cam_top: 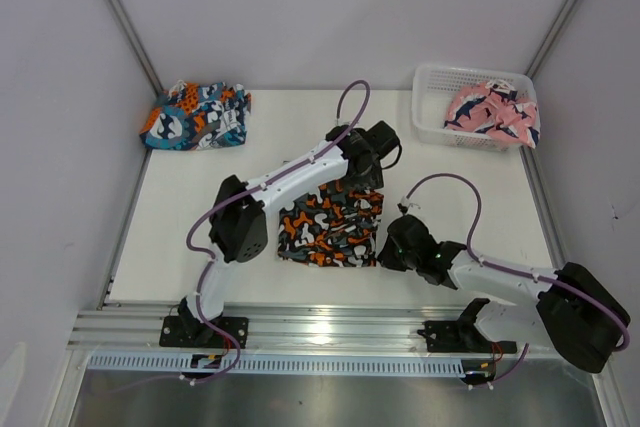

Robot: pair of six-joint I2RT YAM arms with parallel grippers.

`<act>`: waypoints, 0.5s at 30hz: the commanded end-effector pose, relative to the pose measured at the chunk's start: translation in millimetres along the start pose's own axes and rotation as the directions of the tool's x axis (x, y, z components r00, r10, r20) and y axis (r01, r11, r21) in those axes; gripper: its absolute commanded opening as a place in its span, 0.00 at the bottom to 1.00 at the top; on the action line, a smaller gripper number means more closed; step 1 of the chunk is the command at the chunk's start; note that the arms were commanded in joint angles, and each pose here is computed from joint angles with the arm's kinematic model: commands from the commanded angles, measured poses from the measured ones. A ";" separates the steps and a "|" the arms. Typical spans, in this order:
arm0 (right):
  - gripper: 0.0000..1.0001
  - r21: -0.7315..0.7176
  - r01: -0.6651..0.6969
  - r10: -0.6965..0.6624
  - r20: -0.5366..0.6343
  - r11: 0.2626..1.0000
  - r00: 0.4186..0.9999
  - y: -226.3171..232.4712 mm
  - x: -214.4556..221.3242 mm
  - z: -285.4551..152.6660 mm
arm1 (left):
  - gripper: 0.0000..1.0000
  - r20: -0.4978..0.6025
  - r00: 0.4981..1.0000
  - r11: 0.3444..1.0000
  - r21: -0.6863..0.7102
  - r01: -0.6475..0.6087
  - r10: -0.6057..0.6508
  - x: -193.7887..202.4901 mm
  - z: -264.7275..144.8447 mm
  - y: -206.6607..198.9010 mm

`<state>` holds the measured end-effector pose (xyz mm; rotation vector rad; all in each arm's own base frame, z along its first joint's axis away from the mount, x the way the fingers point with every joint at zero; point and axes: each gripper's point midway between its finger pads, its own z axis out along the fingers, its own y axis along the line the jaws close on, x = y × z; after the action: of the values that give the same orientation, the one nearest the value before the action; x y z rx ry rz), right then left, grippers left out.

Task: Fold and stack the shorts
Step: Fold the shorts

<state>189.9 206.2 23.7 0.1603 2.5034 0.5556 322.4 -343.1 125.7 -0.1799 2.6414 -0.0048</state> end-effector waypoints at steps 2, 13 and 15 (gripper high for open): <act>0.09 0.025 -0.008 0.008 0.029 1.000 1.000 -8.3 -6.9 -7.5 | 0.87 0.007 0.999 0.981 0.193 0.031 -0.033 -11.4 -30.8 -26.1; 0.53 -0.138 -0.022 0.034 0.086 0.990 0.996 23.4 -45.5 -47.5 | 0.87 0.069 0.998 0.943 0.332 -0.011 -0.013 -36.0 -91.2 22.0; 0.66 -0.178 0.001 0.017 0.103 0.984 0.995 36.3 -57.0 -56.3 | 0.87 0.074 0.997 0.949 0.316 -0.025 0.002 -28.4 -90.1 48.7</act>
<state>197.2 192.0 72.1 0.2048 2.4048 0.6531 306.4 -321.1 197.3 -0.1209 2.5775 -0.3606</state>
